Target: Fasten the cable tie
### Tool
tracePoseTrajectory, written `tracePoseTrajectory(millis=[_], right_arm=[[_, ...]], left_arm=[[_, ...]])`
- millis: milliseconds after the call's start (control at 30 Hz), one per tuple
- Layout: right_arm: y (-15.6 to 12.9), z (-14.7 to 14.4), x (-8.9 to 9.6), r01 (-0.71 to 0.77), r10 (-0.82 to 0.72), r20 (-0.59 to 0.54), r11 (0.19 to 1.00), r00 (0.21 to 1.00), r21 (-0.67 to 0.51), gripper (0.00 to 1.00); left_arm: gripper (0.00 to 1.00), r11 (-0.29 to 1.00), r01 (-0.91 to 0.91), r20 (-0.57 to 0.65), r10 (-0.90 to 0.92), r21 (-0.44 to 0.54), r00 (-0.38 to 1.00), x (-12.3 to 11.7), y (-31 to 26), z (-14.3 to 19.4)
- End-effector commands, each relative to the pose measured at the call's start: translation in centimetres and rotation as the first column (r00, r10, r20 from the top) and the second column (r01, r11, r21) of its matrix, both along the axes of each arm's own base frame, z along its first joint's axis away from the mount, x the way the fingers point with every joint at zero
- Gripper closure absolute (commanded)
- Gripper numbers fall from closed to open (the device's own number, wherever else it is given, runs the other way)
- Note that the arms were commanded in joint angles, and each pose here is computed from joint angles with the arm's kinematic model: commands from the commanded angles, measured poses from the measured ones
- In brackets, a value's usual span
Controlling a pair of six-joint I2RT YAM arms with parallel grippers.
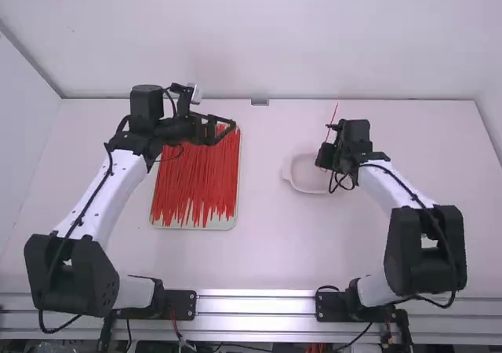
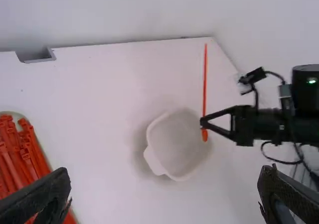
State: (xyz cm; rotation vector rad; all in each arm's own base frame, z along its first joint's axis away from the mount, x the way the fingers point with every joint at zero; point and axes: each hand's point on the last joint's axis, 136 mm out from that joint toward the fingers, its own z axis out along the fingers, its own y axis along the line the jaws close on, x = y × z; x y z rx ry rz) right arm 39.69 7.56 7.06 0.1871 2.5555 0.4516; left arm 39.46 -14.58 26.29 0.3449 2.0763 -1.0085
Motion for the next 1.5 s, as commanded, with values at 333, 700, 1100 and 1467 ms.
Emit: tracePoseTrajectory(millis=[333, 700, 1100, 1467], right_arm=[[0.9, -5.4, -0.9, -0.017, 0.014, -0.126, 1.0, 0.992, -0.023, 1.0], [0.6, -4.6, -1.6, 0.005, -0.002, -0.152, 1.0, 0.988, 0.02, 0.01], [1.3, 3.3, -5.1, -0.007, 0.021, -0.107, 0.992, 0.994, 0.123, 0.01], [1.7, 7.9, -8.4, -0.058, 0.059, -0.008, 0.994, 0.998, 0.092, 0.04]], left_arm=[[0.01, 1.0, 0.019, -0.023, -0.019, -0.022, 1.0, -0.4, -0.2, -0.2], [0.01, 0.999, 0.037, -0.017, -0.037, -0.035, 0.999, -0.6, -0.4, 0.2], [0.01, 0.997, 0.057, 0.057, -0.054, -0.051, 0.997, -3.7, -0.3, 4.3], [0.04, 1.0, -0.024, 0.097, 0.023, 0.005, 0.995, -5.0, 1.4, 5.0]])
